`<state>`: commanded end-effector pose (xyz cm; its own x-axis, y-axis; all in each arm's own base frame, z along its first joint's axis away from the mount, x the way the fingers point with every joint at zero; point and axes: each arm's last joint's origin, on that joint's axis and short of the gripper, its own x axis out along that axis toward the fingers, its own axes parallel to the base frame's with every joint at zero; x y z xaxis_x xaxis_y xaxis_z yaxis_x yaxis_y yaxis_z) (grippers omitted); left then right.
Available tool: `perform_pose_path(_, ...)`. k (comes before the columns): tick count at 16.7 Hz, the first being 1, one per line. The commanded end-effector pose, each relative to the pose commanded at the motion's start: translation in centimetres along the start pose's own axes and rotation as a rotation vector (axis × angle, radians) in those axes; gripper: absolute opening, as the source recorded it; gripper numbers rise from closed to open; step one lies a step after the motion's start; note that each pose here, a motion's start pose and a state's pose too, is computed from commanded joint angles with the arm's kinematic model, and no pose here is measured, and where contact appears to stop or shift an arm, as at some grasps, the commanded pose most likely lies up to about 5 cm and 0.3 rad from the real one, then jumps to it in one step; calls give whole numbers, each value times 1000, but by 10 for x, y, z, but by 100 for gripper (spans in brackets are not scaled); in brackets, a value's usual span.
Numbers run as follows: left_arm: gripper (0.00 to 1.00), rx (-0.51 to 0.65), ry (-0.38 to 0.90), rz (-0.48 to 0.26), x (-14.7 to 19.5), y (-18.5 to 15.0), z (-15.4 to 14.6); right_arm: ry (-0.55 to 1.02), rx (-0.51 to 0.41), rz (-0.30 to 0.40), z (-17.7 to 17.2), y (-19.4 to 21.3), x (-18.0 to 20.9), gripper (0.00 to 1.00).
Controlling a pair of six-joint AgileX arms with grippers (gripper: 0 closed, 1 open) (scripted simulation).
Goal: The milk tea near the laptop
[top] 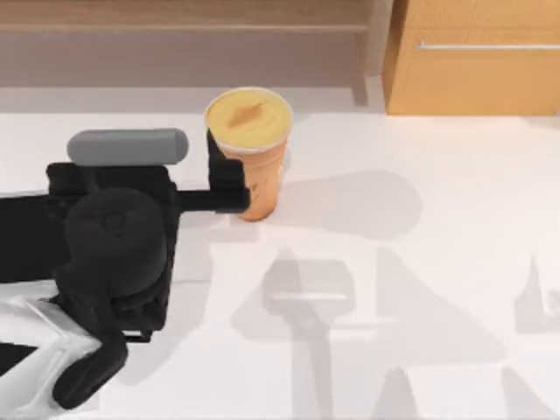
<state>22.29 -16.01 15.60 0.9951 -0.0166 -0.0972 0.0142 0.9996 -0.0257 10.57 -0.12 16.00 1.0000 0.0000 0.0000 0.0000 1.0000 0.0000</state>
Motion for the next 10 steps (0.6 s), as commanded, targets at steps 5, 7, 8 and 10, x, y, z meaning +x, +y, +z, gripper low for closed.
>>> perform_pose_path(5,100,17,12,-1,5,-40,-40,0,0,0,0,0,0,100)
perform_pose_path(7,100,19,10,-3,2,-56,-57,0,0,0,0,0,0,100)
perform_pose_path(8,100,19,8,-5,1,-62,-64,0,0,0,0,0,0,100)
perform_pose_path(10,100,16,3,-9,-1,-71,-74,0,0,0,0,0,0,100)
